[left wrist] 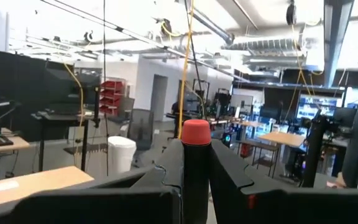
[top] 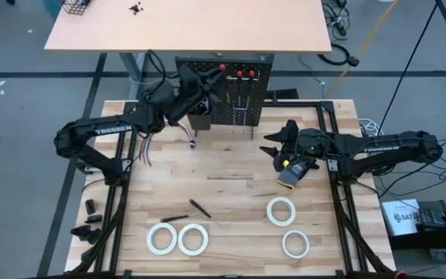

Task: Hang tools onto peg board
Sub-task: Hang the nut driver on the peg board

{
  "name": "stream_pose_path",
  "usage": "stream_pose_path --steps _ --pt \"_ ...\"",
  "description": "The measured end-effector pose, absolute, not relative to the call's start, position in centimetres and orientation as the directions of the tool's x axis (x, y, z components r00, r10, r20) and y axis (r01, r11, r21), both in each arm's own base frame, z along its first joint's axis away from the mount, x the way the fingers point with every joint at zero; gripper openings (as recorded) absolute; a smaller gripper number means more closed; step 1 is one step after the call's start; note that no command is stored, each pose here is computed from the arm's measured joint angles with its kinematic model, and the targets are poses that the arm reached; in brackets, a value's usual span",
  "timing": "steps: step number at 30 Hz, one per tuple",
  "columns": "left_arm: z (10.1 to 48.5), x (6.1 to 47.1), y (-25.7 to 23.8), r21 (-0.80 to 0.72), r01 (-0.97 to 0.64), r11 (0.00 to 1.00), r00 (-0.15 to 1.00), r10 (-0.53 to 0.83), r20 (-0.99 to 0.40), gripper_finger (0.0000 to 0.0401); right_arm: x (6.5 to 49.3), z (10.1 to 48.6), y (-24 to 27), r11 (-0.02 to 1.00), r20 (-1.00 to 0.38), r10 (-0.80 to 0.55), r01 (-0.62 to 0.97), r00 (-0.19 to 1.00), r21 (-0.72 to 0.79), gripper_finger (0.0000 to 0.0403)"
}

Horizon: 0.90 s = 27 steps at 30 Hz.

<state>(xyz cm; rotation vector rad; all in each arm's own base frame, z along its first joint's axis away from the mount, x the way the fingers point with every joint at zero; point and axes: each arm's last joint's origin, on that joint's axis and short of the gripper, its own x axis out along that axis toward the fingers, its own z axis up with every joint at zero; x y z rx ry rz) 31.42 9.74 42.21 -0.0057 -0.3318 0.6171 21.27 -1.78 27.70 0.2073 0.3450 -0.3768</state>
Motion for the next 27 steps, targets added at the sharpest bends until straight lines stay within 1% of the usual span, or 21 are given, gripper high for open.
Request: stream_pose_path --steps 6,11,27 --pt "42.6 32.0 10.8 -0.065 -0.566 0.822 0.772 0.556 0.307 0.0038 21.3 27.8 -2.4 0.899 -0.355 -0.348 0.416 0.868 0.136 0.0208" --pt "42.3 32.0 11.3 -0.05 -0.58 0.813 0.773 0.569 0.279 0.0038 21.2 27.8 -2.6 0.896 -0.353 -0.356 0.423 0.865 0.136 0.0208" --pt "42.3 31.6 12.7 -0.04 -0.577 0.816 0.776 0.563 0.285 0.0038 21.2 28.0 -3.1 0.888 -0.339 -0.376 0.439 0.863 0.133 0.0208"
